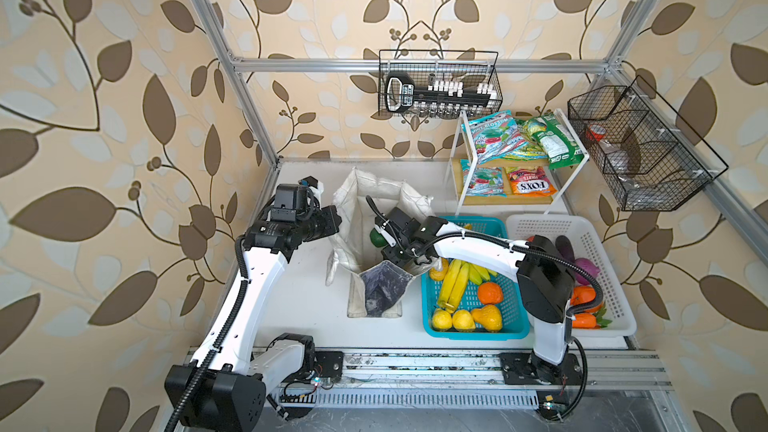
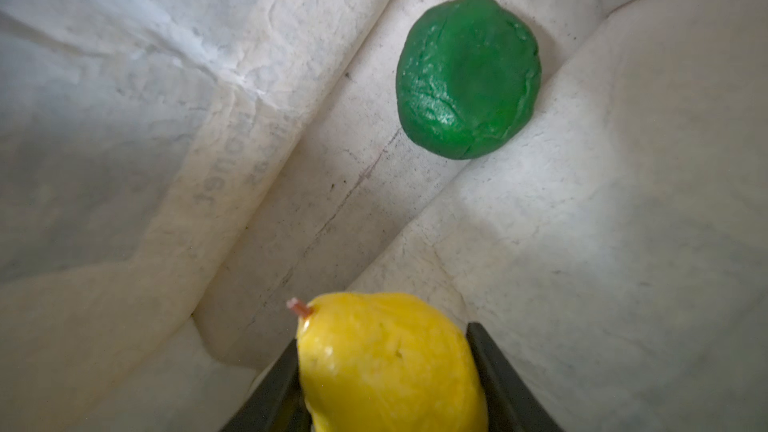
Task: Place the food into the grocery bag and tie it
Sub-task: 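Lower the yellow pear into the tote bag and open the right gripper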
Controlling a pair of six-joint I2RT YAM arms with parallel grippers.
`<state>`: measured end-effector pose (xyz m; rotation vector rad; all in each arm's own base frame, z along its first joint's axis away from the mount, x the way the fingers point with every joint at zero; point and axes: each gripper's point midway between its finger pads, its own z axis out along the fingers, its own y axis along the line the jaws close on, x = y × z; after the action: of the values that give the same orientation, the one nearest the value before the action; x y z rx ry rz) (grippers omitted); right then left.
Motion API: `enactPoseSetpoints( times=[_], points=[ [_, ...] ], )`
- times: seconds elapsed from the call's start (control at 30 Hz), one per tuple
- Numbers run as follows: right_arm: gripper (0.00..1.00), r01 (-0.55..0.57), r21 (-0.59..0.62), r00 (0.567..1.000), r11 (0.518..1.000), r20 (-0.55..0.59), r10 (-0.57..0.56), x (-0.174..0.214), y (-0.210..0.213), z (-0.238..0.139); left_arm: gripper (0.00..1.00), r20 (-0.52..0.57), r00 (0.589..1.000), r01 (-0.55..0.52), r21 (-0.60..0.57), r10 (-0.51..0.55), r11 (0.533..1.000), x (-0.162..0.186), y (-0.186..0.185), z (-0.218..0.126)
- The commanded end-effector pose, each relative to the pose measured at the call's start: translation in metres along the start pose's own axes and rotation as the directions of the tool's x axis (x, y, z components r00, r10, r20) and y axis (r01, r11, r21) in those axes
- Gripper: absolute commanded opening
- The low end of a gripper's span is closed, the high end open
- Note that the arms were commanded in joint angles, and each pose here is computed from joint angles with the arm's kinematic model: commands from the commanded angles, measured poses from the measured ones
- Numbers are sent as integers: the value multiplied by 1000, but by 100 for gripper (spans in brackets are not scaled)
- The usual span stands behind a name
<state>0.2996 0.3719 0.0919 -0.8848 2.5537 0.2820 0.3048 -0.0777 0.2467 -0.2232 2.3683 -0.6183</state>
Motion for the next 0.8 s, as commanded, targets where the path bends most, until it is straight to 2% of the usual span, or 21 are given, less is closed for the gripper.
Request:
enactPoseSetpoints(
  times=[0.0,0.27,0.63,0.77],
  points=[
    [47,-6,14,999,1000,-36,6,14,0,19,0,59,998,-6,24,4,1000,-12,-5,-9],
    [51,-12,20,996,1000,-83,14,27,-1,43,0,58,998,-3,1,3,1000,-12,0,-7],
    [56,-42,12,992,999,-115,43,30,3,65,0,43,999,13,66,-16,998,-10,-10,-5],
    [59,-47,12,992,999,-120,48,32,3,69,0,40,999,7,46,-9,999,-10,-7,-5]
  ],
)
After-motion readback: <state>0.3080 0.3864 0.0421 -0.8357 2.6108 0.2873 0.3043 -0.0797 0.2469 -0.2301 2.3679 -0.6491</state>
